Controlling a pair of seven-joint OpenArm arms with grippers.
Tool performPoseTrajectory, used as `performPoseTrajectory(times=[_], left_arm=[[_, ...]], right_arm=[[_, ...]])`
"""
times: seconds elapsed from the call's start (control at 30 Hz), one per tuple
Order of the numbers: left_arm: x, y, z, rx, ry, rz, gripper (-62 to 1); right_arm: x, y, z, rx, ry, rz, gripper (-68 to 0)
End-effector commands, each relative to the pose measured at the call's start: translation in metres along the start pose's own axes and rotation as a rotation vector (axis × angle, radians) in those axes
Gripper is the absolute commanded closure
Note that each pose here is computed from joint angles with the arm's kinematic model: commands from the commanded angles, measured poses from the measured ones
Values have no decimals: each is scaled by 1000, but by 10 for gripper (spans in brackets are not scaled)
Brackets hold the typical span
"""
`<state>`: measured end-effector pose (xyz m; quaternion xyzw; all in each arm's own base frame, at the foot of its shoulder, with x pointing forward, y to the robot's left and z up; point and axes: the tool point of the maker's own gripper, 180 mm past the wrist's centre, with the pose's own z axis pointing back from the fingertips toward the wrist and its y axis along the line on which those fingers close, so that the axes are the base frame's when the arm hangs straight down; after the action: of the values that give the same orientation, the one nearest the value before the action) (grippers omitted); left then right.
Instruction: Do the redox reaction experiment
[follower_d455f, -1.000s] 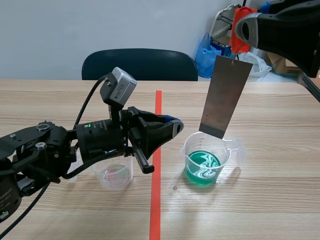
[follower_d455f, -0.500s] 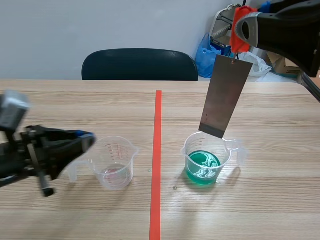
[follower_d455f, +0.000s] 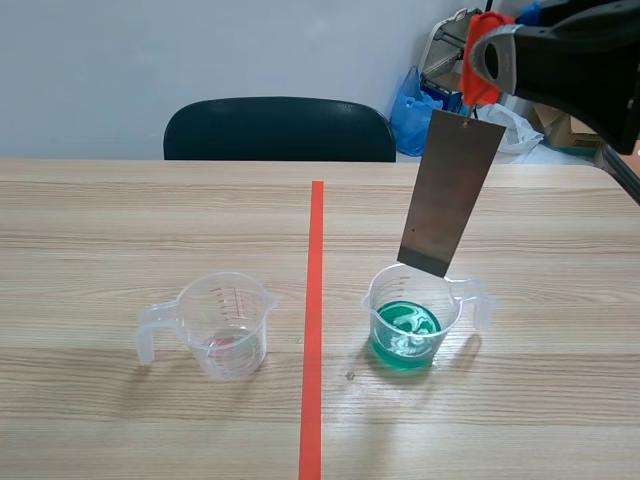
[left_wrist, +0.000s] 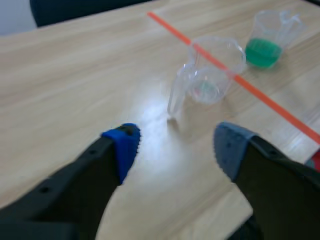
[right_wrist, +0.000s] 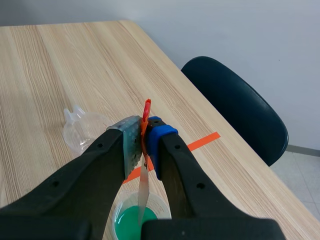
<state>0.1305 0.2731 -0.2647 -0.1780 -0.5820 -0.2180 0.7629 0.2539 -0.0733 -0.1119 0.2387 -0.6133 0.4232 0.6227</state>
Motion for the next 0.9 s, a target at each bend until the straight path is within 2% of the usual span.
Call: performPoseTrajectory(times=[0.0,0.2,0.33,0.47,0.87], left_arm=[[3,-1,12,62,-37,-11,-453],[1,8,65,252,25,-154,-623],[9,18,74,324,11,-219,-623],[17,22,82,371,-15,-258,-623],[25,23,85,397,-52,-307,-623]], right_arm=[[13,-1,1,1,-37,18,-6],[13,-1,1,1,-37,18,-6],[13,-1,1,1,-37,18,-6],[13,-1,1,1,-38,18,-6],[13,-1,1,1,-37,18,-6]])
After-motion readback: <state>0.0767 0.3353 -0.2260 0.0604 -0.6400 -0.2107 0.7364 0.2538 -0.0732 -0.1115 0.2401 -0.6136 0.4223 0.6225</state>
